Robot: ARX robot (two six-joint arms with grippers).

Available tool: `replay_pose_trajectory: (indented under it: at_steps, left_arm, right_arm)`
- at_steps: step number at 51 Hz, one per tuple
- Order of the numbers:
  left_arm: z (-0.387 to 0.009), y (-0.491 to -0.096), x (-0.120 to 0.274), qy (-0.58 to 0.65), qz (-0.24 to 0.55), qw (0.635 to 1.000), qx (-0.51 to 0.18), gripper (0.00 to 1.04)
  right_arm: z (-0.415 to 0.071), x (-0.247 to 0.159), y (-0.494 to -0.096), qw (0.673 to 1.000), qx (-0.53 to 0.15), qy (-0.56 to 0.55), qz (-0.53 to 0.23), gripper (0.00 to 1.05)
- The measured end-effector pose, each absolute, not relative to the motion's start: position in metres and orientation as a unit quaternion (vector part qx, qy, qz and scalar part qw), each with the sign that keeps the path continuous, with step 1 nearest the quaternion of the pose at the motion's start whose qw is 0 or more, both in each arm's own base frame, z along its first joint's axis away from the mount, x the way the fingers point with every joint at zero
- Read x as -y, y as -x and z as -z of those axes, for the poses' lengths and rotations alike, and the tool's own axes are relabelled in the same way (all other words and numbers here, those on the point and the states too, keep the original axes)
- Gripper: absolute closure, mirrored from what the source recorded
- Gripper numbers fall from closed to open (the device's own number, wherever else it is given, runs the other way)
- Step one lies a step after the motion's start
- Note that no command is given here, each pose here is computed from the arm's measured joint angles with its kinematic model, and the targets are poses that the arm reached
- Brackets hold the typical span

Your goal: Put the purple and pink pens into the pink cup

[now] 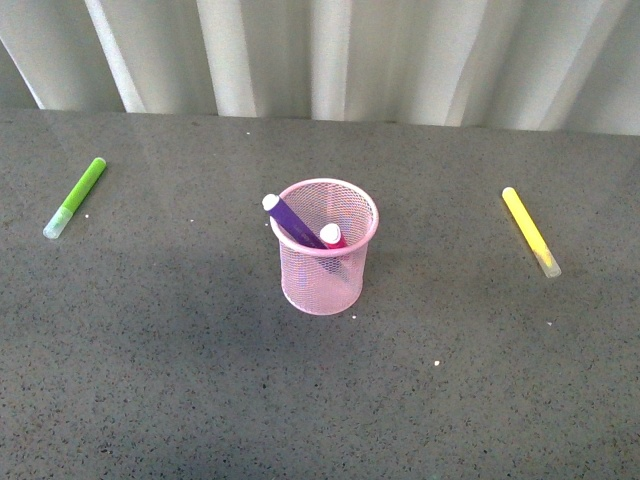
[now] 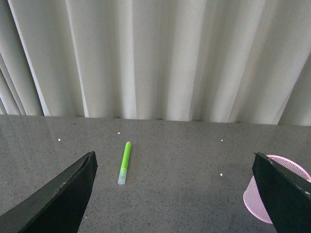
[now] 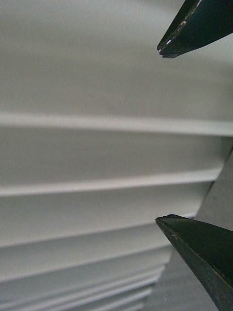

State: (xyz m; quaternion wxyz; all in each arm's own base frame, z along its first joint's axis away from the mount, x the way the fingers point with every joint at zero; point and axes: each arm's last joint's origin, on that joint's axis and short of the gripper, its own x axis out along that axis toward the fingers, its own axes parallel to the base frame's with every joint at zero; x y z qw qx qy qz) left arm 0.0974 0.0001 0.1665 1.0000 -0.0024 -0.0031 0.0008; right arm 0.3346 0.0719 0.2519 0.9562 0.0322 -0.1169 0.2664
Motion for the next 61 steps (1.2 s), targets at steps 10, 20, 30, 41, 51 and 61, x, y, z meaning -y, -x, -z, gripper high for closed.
replay_pose_trajectory:
  at_steps: [10, 20, 30, 41, 51, 61]
  left_arm:
    - [-0.166, -0.097, 0.000, 0.002, -0.001, 1.000, 0.003, 0.07]
    - [-0.166, -0.097, 0.000, 0.002, -0.001, 1.000, 0.003, 0.07]
    - [-0.166, -0.097, 0.000, 0.002, -0.001, 1.000, 0.003, 0.07]
    - [-0.166, -0.097, 0.000, 0.002, -0.001, 1.000, 0.003, 0.07]
    - [-0.166, -0.097, 0.000, 0.002, -0.001, 1.000, 0.003, 0.07]
    - [-0.166, -0.097, 0.000, 0.002, -0.001, 1.000, 0.003, 0.07]
  right_arm:
    - [-0.265, -0.019, -0.247, 0.975, 0.113, -0.023, -0.190, 0.07]
    - [-0.241, 0.007, -0.203, 0.986, 0.076, -0.028, -0.143, 0.07]
    - [-0.209, 0.006, -0.176, 1.000, 0.005, -0.015, -0.001, 0.30]
    - [-0.191, 0.000, -0.157, 1.000, -0.004, -0.002, -0.001, 0.67]
    - [-0.184, 0.000, -0.147, 1.000, -0.004, -0.002, -0.001, 0.96]
    - [-0.178, 0.000, -0.134, 1.000, -0.002, 0.000, -0.001, 1.01]
